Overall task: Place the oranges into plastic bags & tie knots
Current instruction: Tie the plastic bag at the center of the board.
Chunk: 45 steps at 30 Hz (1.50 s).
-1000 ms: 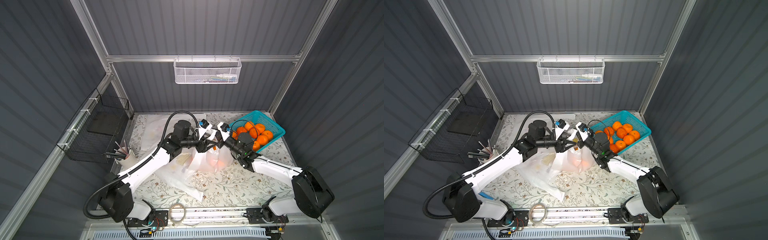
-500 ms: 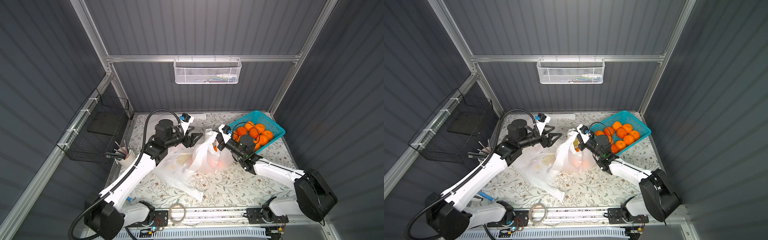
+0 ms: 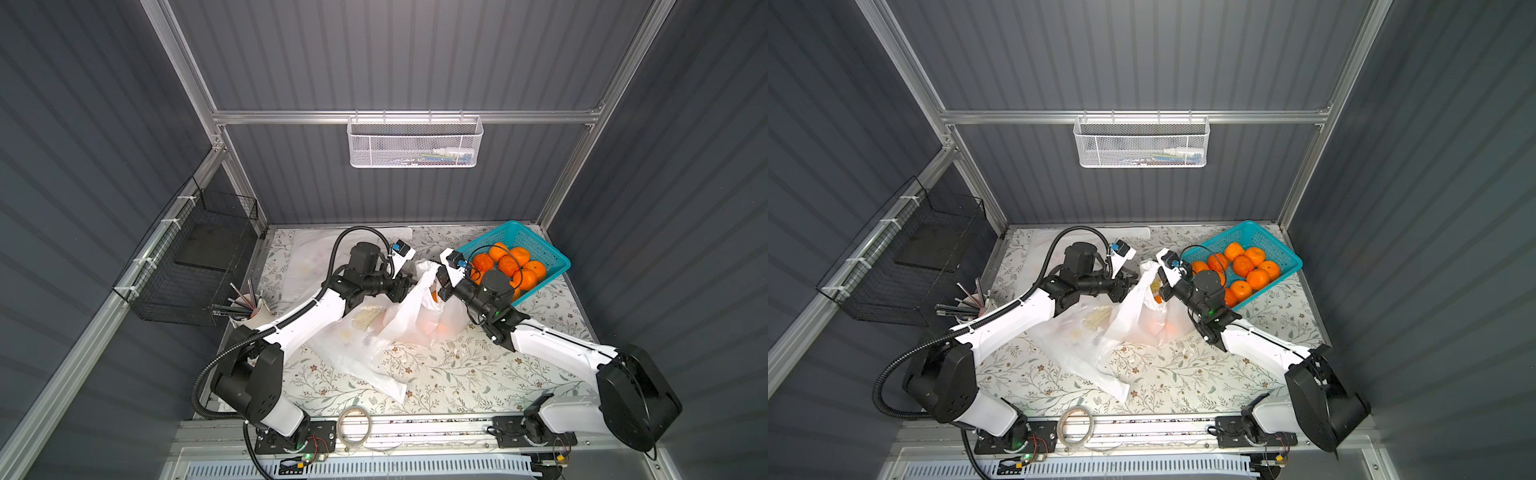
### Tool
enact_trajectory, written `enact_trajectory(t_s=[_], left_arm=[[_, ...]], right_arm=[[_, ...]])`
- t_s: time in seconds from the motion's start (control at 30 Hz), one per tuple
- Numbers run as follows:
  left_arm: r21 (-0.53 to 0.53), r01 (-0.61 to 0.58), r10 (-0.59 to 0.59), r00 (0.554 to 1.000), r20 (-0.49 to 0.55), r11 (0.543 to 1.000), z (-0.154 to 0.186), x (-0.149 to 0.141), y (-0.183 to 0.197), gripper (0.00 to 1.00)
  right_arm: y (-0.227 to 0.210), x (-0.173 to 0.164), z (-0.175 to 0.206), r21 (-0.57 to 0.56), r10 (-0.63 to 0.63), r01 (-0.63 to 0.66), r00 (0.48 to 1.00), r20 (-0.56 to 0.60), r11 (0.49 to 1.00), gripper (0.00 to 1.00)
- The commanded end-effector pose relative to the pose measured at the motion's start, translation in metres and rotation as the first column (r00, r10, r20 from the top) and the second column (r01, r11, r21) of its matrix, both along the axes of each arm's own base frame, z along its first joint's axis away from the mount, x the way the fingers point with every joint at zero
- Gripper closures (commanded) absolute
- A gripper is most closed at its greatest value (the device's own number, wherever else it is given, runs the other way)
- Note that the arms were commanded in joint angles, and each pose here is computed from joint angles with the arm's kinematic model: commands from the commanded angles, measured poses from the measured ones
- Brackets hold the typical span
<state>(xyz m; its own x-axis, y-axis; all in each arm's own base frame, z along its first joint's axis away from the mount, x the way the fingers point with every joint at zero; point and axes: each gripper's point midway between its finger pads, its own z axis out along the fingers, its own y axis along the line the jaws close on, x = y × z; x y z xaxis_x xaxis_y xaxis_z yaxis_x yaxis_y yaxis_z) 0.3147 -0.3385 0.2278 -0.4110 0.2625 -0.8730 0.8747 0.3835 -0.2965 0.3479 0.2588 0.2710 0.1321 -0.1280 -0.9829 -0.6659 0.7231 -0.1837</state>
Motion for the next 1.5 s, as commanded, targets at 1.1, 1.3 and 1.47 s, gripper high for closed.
enact_trajectory(t_s=[1.1, 1.3, 1.47], left_arm=[[-0.115, -0.128, 0.12, 0.99, -0.077, 0.985, 0.003, -0.004, 0.049, 0.32], [-0.223, -0.284, 0.24, 0.949, -0.206, 0.933, 0.044, 0.016, 0.076, 0.29], [-0.345, -0.335, 0.133, 0.858, -0.496, 0.877, 0.074, 0.025, 0.06, 0.32]], right_arm=[[0.005, -0.028, 0.016, 0.162, 0.109, -0.118, 0.992, 0.065, 0.98, 1.0], [0.004, -0.027, 0.012, 0.149, 0.105, -0.112, 0.993, 0.056, 0.982, 1.0], [0.004, -0.026, 0.01, 0.134, 0.095, -0.101, 0.994, 0.054, 0.986, 1.0]])
